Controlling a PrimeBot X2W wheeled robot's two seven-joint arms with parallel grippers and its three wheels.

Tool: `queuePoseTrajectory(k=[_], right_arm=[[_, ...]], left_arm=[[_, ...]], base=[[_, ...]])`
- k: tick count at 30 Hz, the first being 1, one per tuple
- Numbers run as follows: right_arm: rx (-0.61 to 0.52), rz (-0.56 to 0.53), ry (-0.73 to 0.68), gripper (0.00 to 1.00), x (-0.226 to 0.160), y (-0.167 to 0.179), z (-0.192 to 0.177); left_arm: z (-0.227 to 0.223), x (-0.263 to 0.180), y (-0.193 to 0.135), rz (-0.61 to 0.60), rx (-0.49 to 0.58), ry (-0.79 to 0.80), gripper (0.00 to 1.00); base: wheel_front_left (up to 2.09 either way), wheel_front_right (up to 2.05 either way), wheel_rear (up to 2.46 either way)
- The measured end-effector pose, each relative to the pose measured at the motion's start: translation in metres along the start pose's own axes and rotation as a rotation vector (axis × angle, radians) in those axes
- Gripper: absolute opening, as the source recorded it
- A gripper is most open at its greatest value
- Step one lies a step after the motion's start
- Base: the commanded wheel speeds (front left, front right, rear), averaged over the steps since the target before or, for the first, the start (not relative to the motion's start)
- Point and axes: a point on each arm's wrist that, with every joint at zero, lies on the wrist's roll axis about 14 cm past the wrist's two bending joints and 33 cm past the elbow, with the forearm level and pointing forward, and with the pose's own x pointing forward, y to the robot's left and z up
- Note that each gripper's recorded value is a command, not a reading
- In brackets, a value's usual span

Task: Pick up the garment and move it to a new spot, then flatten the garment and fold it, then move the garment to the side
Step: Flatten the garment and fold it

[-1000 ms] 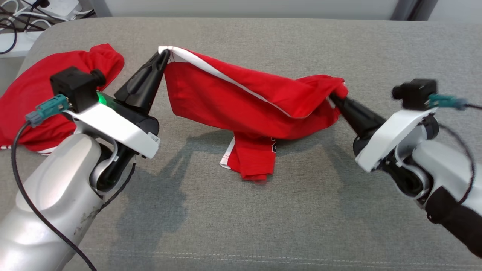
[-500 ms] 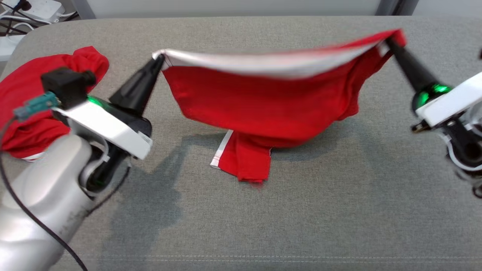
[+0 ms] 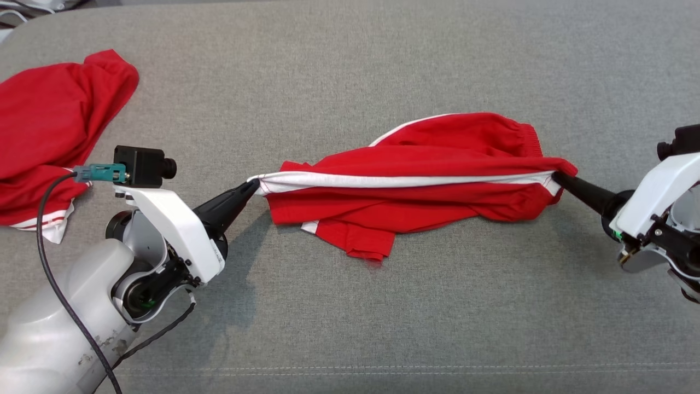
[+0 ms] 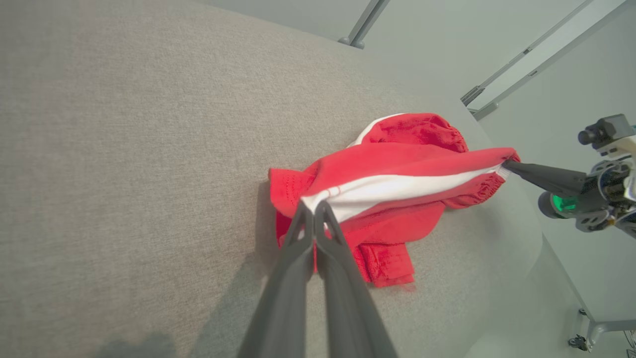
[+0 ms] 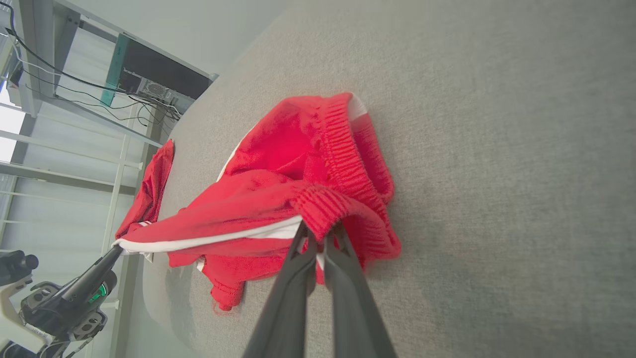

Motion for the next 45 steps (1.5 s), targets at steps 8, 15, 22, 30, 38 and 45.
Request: queuePoseTrajectory(k=[8, 15, 22, 30, 38, 45], right_arm=[[-0.035, 0.015, -0.084, 0.0, 0.034, 0.009, 0.025], [-0.023, 0.032, -0.08, 1.0, 0.051, 0.014, 0.016], [-0.038, 0.058, -0.181, 1.0, 0.039, 0.022, 0.032], [-0.11, 0.035, -0.281, 1.0, 0.012, 0.015, 0.034], [-0.152, 0.059, -0.29, 1.0, 0.016, 0.024, 0.014], [-0.174, 0.071, -0.299, 1.0, 0.025, 0.031, 0.006]], left_arm=[[0.003, 0.014, 0.022, 0.037, -0.059, 0.004, 0.0], [0.007, 0.025, 0.022, 0.031, -0.074, -0.037, 1.0], [0.014, 0.02, 0.016, 0.02, -0.011, -0.133, 1.0], [-0.002, 0.005, 0.008, 0.025, 0.01, -0.198, 1.0], [-0.004, 0.002, -0.001, 0.024, 0.015, -0.237, 1.0], [-0.009, -0.004, -0.005, 0.028, 0.015, -0.262, 1.0]], base=[[0.0, 0.0, 0.0], [0.0, 0.0, 0.0], [0.0, 0.0, 0.0], [0.0, 0.0, 0.0], [0.0, 0.0, 0.0], [0.0, 0.0, 0.0]])
